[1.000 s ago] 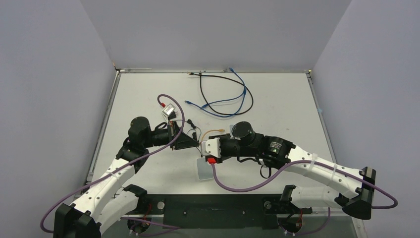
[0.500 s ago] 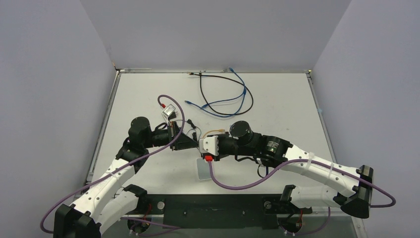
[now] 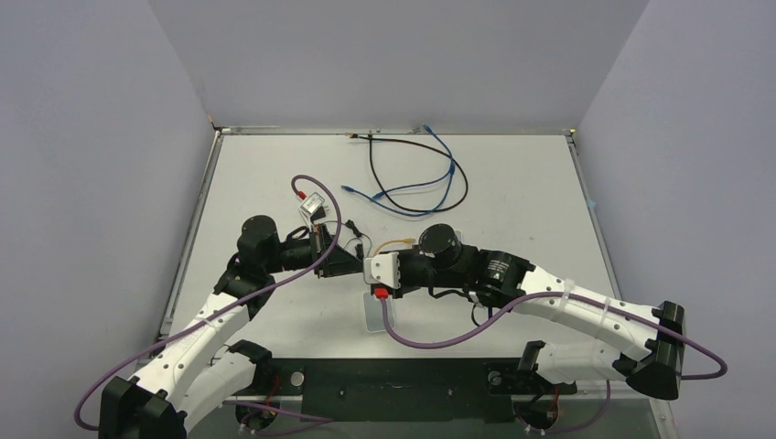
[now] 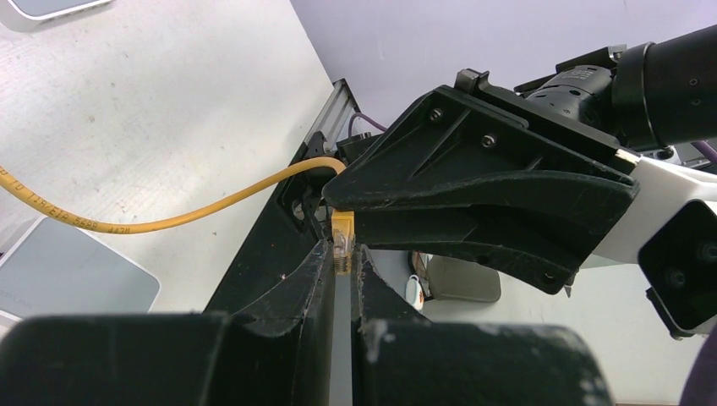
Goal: Insert the plug into the switch port
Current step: Pick up the connector from the center of the board.
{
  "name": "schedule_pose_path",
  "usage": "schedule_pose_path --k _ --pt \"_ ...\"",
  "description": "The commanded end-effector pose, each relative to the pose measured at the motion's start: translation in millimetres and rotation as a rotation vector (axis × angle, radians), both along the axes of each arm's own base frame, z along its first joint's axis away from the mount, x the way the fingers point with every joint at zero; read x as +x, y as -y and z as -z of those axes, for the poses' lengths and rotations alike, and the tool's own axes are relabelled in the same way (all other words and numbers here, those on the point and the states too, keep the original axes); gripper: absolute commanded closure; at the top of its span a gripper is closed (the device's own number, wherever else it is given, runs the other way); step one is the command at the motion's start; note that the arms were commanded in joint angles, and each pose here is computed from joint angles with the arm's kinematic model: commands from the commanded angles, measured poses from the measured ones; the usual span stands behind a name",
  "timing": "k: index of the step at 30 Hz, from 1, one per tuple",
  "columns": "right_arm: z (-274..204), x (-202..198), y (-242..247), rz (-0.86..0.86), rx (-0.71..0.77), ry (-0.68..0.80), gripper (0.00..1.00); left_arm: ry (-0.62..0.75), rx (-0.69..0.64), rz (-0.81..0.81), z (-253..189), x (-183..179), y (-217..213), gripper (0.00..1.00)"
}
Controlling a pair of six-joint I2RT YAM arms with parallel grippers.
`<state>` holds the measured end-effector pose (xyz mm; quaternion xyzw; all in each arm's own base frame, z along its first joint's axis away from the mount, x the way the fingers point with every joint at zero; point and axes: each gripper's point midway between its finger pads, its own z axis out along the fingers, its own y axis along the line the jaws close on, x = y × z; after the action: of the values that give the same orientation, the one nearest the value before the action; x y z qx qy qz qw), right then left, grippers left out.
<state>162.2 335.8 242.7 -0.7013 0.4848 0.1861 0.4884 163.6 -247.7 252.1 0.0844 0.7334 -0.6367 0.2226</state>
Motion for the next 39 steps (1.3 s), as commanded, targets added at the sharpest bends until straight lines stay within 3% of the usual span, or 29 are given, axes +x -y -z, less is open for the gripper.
schedule_pose_path --k 1,9,12,14,16,19,23,33,39 --pt "-14 0 -9 -0.006 0.043 0.013 0.77 0.077 -0.024 0.014 -18 -1 -1 1.00" --pt "-15 1 -9 0.000 0.040 0.018 0.86 0.074 -0.021 0.015 -16 -1 -1 1.00" --pt "-15 3 -8 0.011 0.038 0.023 0.98 0.071 -0.020 0.015 -15 0 0 1.00" --pt "-14 5 -7 0.024 0.033 0.029 1.00 0.068 -0.020 0.014 -14 0 0 1.00" --pt "-14 7 -6 0.035 0.032 0.032 1.00 0.066 -0.018 0.014 -13 0 0 0.94" --pt "-18 12 -2 0.074 0.036 0.047 1.00 0.069 -0.019 0.012 -13 1 0 0.72" --pt "-35 28 16 0.173 0.055 0.119 1.00 0.080 -0.019 -0.006 -16 3 -1 0.55" --pt "-107 73 92 0.490 0.124 0.366 1.00 0.068 0.005 -0.038 -6 8 -3 0.49" --pt "-138 92 152 0.695 0.015 0.569 1.00 0.051 0.018 -0.038 3 10 -3 0.49"
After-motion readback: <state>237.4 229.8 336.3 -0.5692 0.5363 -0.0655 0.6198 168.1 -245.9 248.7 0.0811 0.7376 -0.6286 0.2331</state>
